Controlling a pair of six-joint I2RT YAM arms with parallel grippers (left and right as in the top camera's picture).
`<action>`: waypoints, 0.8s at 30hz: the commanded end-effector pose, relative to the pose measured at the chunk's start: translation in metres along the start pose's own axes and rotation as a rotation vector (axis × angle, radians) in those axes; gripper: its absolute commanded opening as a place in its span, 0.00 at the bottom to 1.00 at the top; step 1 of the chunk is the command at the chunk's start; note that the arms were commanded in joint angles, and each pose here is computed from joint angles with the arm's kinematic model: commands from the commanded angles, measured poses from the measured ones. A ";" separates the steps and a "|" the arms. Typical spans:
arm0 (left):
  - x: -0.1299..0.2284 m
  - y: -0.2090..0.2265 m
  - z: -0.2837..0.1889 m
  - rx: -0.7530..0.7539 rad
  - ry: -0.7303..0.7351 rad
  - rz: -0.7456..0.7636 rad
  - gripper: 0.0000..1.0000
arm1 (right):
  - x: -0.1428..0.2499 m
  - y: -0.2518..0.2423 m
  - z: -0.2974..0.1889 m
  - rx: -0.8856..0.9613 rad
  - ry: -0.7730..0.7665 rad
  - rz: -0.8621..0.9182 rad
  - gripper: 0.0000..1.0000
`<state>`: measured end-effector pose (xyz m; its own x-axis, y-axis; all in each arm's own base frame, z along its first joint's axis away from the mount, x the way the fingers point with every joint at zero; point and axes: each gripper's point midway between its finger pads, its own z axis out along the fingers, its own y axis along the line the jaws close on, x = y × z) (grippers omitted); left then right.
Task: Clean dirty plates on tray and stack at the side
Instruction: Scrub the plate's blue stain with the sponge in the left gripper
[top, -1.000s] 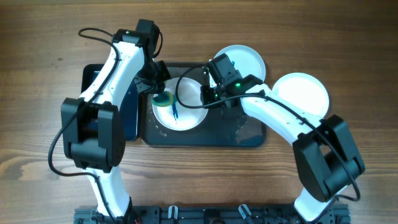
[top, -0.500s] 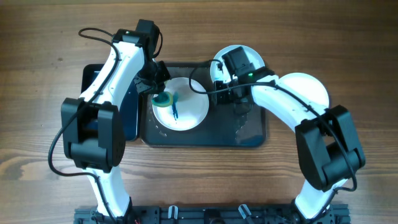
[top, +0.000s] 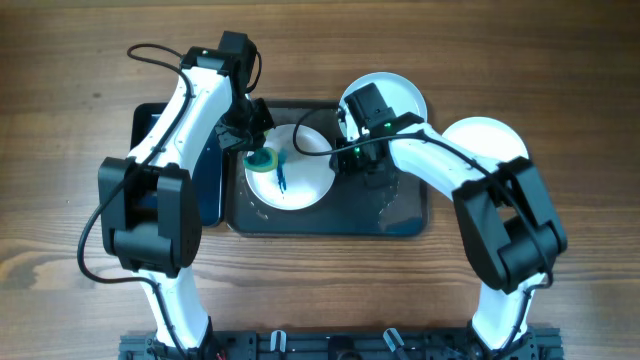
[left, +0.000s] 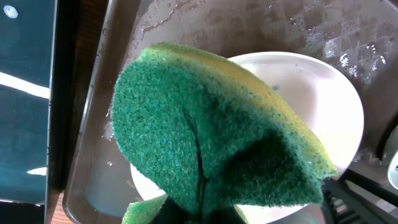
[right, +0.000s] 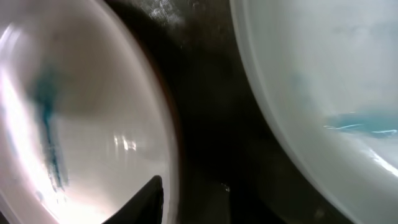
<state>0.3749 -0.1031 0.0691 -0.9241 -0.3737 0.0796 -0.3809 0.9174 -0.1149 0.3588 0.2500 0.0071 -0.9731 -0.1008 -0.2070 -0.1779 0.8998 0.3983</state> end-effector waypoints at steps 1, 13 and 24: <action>0.003 -0.001 -0.003 0.015 0.006 0.021 0.04 | 0.015 -0.002 0.024 -0.023 0.073 0.010 0.36; 0.016 0.010 0.013 -0.015 0.055 -0.004 0.04 | 0.014 0.000 0.027 0.001 0.061 0.098 0.04; 0.054 0.006 0.075 0.047 0.136 0.026 0.04 | 0.013 0.001 0.028 -0.004 0.054 0.097 0.04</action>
<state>0.3427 -0.1087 0.0099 -0.9186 -0.3631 0.1563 -0.3838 0.9137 -0.1335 0.3569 0.2675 0.0012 -0.9860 -0.0471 -0.1602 -0.1167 0.8808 0.4588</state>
